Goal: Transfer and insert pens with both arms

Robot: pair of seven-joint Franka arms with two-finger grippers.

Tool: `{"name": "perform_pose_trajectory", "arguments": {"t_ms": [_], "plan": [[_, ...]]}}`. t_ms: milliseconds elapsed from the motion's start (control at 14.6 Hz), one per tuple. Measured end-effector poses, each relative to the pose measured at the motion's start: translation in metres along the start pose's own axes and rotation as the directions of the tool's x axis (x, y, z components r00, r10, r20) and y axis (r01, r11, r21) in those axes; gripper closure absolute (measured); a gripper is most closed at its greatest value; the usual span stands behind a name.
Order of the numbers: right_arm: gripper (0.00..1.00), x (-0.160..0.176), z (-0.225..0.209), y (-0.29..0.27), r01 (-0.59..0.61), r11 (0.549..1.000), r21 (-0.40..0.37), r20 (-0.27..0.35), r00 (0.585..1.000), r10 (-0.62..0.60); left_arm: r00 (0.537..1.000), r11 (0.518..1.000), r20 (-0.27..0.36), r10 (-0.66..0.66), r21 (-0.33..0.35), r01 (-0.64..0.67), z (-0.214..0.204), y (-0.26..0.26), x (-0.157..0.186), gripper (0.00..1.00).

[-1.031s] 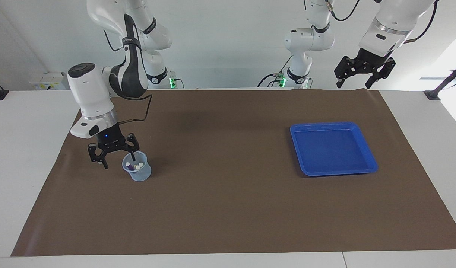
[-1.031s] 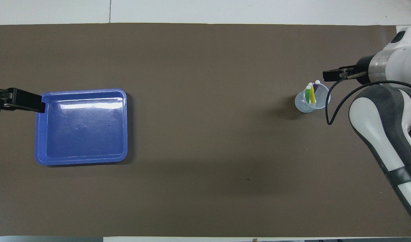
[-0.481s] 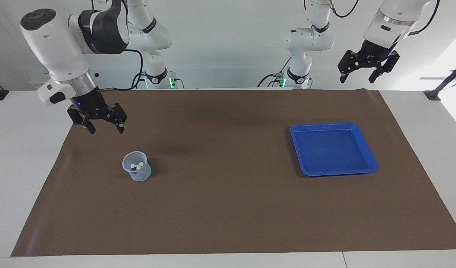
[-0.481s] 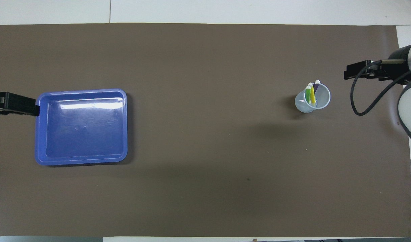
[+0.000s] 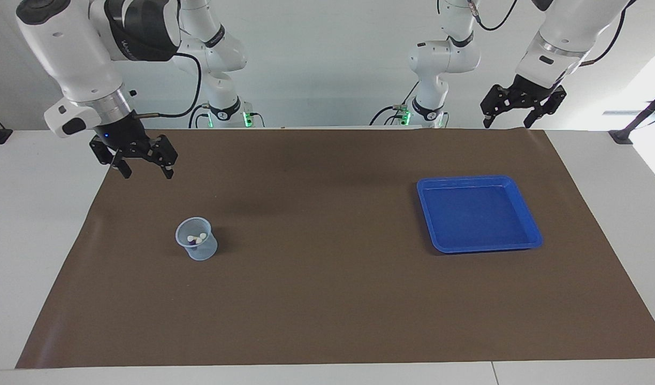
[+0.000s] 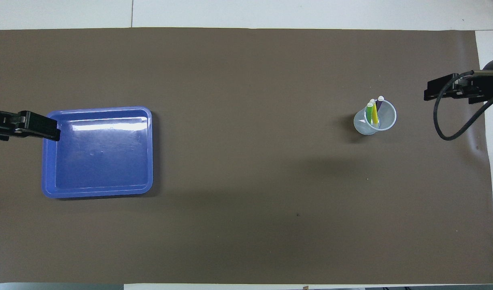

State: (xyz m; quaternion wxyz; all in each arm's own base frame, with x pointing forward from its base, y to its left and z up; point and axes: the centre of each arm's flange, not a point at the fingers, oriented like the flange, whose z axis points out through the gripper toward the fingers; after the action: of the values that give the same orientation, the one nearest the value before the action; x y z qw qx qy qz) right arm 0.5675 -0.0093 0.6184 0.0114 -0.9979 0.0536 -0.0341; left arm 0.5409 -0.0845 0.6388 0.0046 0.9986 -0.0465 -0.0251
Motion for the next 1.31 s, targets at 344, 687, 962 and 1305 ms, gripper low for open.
{"name": "perform_pose_trajectory", "arguments": {"t_ms": [344, 687, 962, 1305], "plan": [[0.00, -0.010, 0.009, 0.001, -0.001, 1.000, -0.002, 0.024, 1.000, 0.001, 1.000, 1.000, -0.015, -0.002, -0.001, 0.002, -0.005, -0.001, 0.000, 0.00], [0.00, -0.011, 0.003, 0.001, -0.001, 1.000, -0.001, 0.012, 1.000, 0.001, 0.999, 1.000, -0.033, -0.004, -0.002, 0.004, -0.007, -0.002, 0.002, 0.00], [0.00, -0.013, 0.002, 0.002, -0.001, 1.000, -0.001, 0.019, 1.000, 0.001, 0.999, 1.000, -0.048, -0.004, -0.003, 0.004, -0.009, -0.002, 0.003, 0.00], [0.00, -0.015, 0.000, 0.002, -0.001, 1.000, -0.002, 0.031, 1.000, 0.001, 0.998, 1.000, -0.065, -0.009, -0.004, 0.009, -0.011, -0.004, 0.005, 0.00]]}}
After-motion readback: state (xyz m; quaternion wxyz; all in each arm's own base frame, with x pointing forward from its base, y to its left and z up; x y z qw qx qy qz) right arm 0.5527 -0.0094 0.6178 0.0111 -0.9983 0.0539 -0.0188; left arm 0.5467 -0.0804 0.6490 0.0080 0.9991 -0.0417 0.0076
